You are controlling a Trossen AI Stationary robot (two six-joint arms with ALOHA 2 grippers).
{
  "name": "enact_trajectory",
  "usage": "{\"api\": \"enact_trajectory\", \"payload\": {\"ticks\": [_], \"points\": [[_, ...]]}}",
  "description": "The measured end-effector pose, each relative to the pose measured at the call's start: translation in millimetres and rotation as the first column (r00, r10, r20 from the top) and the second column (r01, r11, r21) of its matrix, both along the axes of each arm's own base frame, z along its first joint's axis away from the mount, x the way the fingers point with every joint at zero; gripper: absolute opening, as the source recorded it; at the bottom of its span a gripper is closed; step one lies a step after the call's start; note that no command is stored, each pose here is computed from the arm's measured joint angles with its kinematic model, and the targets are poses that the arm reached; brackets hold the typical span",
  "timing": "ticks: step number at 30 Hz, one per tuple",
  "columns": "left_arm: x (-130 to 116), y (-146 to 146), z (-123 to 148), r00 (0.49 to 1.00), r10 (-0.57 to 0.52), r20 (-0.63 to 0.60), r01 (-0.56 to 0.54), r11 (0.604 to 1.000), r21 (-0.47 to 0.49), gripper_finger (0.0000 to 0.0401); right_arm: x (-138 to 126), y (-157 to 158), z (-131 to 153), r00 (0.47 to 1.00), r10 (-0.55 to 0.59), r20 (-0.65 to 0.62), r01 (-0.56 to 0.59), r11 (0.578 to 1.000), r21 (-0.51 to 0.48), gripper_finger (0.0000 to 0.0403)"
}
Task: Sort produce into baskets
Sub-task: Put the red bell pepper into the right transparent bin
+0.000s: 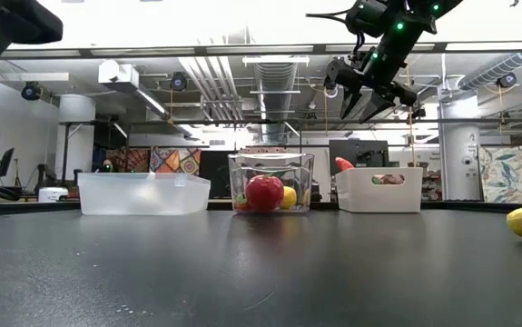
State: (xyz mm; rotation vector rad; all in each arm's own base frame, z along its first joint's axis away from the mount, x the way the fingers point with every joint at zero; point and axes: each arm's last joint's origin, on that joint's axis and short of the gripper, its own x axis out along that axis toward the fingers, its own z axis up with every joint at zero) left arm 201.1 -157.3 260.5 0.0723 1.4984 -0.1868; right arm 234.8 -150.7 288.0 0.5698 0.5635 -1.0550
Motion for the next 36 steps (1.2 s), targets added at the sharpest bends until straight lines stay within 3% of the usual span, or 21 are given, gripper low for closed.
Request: {"api": "enact_trajectory", "payload": {"ticks": [5, 13, 17, 21, 36], "points": [[2.5, -10.3, -13.3, 0.999, -0.029, -0.012, 0.029, 1.0, -0.003, 0.032, 0.1, 0.1, 0.0, 1.0, 0.002, 0.001, -0.002, 1.0, 0.002, 0.021], [-15.9, -32.3, -32.5, 0.997, -0.073, -0.041, 0.07, 0.996, -0.051, 0.032, 0.4, 0.4, -0.1, 1.0, 0.025, -0.003, -0.025, 1.0, 0.006, 0.021], [-16.4, -32.8, -36.6, 0.999, -0.046, -0.007, 0.045, 0.999, -0.02, 0.032, 0.4, 0.4, -0.2, 1.0, 0.026, -0.002, -0.026, 1.0, 0.007, 0.021], [-14.8, -34.6, -43.0, 0.999, -0.043, 0.022, 0.045, 0.998, -0.048, 0.032, 0.4, 0.5, -0.2, 1.0, 0.027, -0.003, -0.027, 1.0, 0.007, 0.021], [-19.1, -30.0, -87.6, 0.999, -0.036, 0.003, 0.036, 0.999, -0.041, 0.0312, 0.8, 0.8, -0.3, 0.999, 0.031, 0.012, -0.031, 0.999, 0.024, 0.021]]}}
